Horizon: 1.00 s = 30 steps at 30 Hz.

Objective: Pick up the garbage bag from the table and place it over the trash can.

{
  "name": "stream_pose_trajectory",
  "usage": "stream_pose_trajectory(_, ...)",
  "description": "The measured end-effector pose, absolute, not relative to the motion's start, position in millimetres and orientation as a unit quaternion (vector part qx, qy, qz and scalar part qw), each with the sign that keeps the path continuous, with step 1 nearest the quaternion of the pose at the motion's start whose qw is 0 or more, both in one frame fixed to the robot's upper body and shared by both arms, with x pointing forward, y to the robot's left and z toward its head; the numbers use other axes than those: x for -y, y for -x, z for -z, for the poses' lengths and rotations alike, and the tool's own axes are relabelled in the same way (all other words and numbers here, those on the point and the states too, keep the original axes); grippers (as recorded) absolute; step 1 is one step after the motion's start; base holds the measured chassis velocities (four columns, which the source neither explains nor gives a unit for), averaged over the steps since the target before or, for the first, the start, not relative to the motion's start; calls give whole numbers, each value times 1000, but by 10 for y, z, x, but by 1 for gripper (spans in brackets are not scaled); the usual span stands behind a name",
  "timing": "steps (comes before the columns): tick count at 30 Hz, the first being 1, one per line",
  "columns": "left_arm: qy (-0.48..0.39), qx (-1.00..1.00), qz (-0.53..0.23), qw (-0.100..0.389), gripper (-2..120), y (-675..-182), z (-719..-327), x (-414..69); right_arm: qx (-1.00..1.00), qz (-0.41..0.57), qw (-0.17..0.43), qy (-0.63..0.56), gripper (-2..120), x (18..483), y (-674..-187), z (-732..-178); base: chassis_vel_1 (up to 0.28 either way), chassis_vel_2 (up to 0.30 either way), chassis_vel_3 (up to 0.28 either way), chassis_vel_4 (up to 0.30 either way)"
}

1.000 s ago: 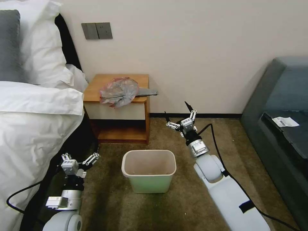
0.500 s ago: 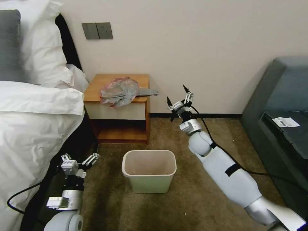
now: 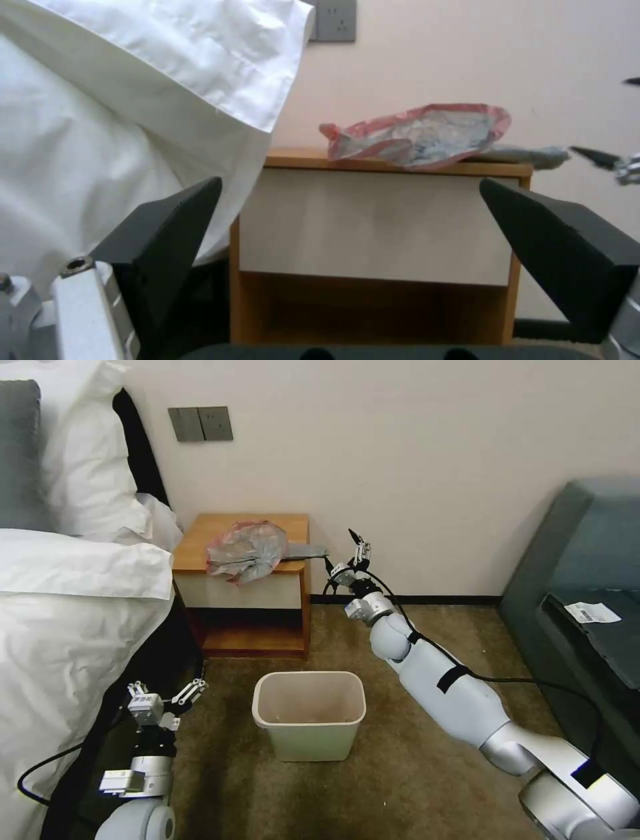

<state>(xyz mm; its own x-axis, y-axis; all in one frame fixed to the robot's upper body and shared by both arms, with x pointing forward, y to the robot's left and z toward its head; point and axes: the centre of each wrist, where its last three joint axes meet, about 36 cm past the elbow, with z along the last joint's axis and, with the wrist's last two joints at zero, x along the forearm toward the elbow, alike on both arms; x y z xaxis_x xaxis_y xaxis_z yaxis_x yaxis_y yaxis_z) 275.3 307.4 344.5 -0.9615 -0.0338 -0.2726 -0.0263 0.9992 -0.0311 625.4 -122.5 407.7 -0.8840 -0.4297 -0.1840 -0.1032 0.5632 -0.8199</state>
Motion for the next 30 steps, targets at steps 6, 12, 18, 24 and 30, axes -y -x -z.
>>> stream_pose_trajectory(6,19,-990,15,138,97,-2755,-3437,-3068,-866,434,164,187,100,1105,-6416,-4123,0,0,0,0)
stream_pose_trajectory(12,21,-990,15,136,97,-2761,-3414,-3072,-864,440,152,193,100,1158,-6460,-4118,0,0,0,0)
stream_pose_trajectory(18,21,-990,16,136,97,-2776,-3402,-3054,-863,444,145,192,100,1203,-6502,-4078,0,0,0,0)
stream_pose_trajectory(24,22,-990,17,136,97,-2778,-3399,-3042,-856,457,145,195,100,1232,-6586,-4045,0,0,0,0)
stream_pose_trajectory(30,23,-990,16,135,97,-2776,-3390,-3043,-848,468,149,200,100,1190,-6681,-4054,0,0,0,0)
